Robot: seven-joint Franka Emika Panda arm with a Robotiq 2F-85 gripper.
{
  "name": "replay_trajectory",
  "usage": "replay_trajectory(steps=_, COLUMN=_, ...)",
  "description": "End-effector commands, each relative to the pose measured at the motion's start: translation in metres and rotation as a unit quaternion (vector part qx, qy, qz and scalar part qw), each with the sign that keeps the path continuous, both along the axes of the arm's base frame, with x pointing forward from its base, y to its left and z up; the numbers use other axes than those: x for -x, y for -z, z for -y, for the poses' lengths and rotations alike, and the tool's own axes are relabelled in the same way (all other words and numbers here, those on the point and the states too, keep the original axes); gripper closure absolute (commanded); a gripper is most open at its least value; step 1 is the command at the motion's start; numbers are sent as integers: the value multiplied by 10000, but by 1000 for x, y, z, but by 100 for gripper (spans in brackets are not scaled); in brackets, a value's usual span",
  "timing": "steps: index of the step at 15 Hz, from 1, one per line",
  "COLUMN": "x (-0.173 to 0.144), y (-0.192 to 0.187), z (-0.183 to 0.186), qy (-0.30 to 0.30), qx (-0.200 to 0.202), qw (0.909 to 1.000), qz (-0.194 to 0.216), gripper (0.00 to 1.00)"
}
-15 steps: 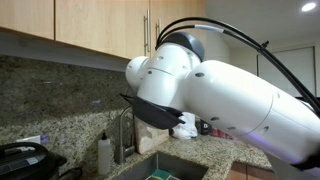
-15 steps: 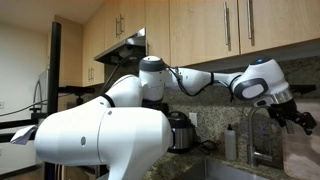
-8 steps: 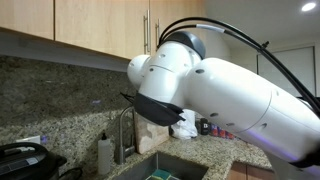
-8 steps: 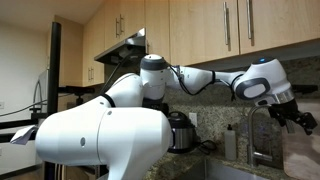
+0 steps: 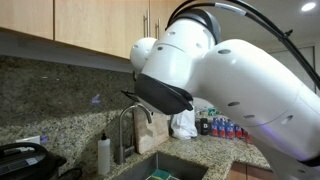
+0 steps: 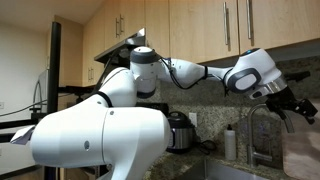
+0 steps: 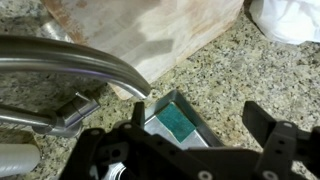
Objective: Turn the tap nozzle to the right
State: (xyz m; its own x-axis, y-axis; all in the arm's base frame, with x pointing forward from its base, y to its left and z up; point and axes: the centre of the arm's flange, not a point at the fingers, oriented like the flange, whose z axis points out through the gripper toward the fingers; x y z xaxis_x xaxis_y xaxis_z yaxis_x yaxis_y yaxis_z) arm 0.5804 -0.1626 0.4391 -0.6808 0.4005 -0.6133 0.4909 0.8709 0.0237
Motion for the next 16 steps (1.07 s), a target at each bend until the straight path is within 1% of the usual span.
replay_trajectory(steps=1, x=43, y=-11, z=4, qy=39, qx=-141, qw=9998, qz=-143, gripper=0)
replay_trajectory(steps=2, x=47, y=-11, z=6, qy=18, qx=-130, qw=9996, qz=-244, gripper=0)
replay_trajectory(steps=7, x=62, y=4, z=14, qy=-266, qx=-320, qw=9963, qz=-749, gripper=0)
replay_trajectory(steps=11, x=74, y=11, z=9, qy=-458, qx=-354, qw=9925, qz=-1078, gripper=0)
replay_trajectory(steps=13, x=82, y=14, z=6, qy=-581, qx=-387, qw=9897, qz=-1250, gripper=0)
replay_trajectory(steps=16, x=97, y=19, z=2, qy=-902, qx=-448, qw=9823, qz=-1582, gripper=0)
